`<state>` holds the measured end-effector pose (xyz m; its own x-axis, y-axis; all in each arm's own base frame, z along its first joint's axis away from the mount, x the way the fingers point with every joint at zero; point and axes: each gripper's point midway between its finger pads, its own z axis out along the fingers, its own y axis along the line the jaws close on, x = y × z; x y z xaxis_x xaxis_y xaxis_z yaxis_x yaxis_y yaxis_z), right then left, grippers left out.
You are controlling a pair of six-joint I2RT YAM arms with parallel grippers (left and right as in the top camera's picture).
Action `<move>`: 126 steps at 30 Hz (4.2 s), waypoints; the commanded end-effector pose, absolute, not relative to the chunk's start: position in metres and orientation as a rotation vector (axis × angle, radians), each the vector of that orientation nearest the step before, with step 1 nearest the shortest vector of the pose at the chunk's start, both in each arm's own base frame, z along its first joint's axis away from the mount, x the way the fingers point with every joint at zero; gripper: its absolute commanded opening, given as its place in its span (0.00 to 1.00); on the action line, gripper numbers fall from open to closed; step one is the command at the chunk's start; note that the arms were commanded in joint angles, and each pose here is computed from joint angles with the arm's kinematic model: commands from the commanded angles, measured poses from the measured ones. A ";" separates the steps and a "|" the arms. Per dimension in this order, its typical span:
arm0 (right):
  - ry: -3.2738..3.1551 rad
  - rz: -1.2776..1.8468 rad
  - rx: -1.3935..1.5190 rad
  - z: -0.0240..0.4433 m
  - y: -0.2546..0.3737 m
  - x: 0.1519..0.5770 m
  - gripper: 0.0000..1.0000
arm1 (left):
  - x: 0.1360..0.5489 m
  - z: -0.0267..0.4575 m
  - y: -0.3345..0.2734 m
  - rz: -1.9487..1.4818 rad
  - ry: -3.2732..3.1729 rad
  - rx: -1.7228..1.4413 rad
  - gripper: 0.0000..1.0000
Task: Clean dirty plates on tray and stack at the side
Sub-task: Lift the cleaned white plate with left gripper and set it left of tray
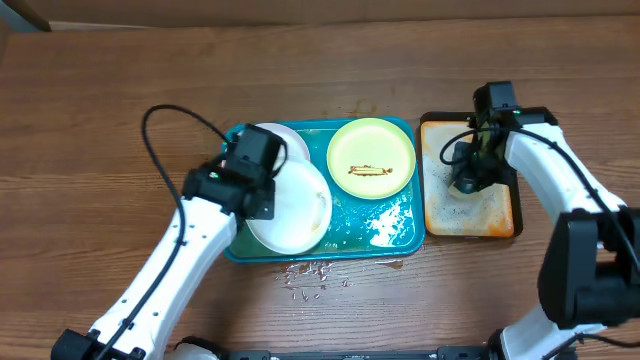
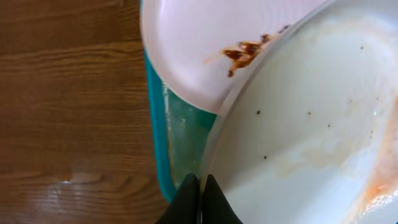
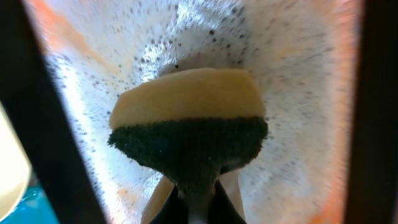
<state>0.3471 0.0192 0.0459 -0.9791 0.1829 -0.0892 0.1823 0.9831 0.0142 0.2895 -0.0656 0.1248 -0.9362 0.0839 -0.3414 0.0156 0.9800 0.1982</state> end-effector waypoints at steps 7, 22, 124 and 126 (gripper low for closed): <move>3.065 0.036 0.260 0.040 0.021 0.344 0.04 | 0.278 0.130 -0.086 0.404 2.748 0.418 0.04; 3.071 0.035 0.260 0.040 0.021 0.342 0.04 | 0.307 0.176 -0.073 0.683 2.511 0.317 0.04; 2.894 0.142 0.199 0.106 0.031 0.367 0.04 | 0.314 0.104 0.211 0.083 2.538 -1.233 0.04; 2.898 0.141 0.199 0.105 0.031 0.366 0.04 | 0.312 0.088 0.212 0.081 2.574 -1.260 0.04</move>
<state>0.3623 0.0313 0.0964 -0.9690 0.1455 -0.1998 0.1276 0.9868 0.0998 0.3089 0.2072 0.1010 -0.5956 -0.7456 -0.2988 -0.7647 0.6402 -0.0732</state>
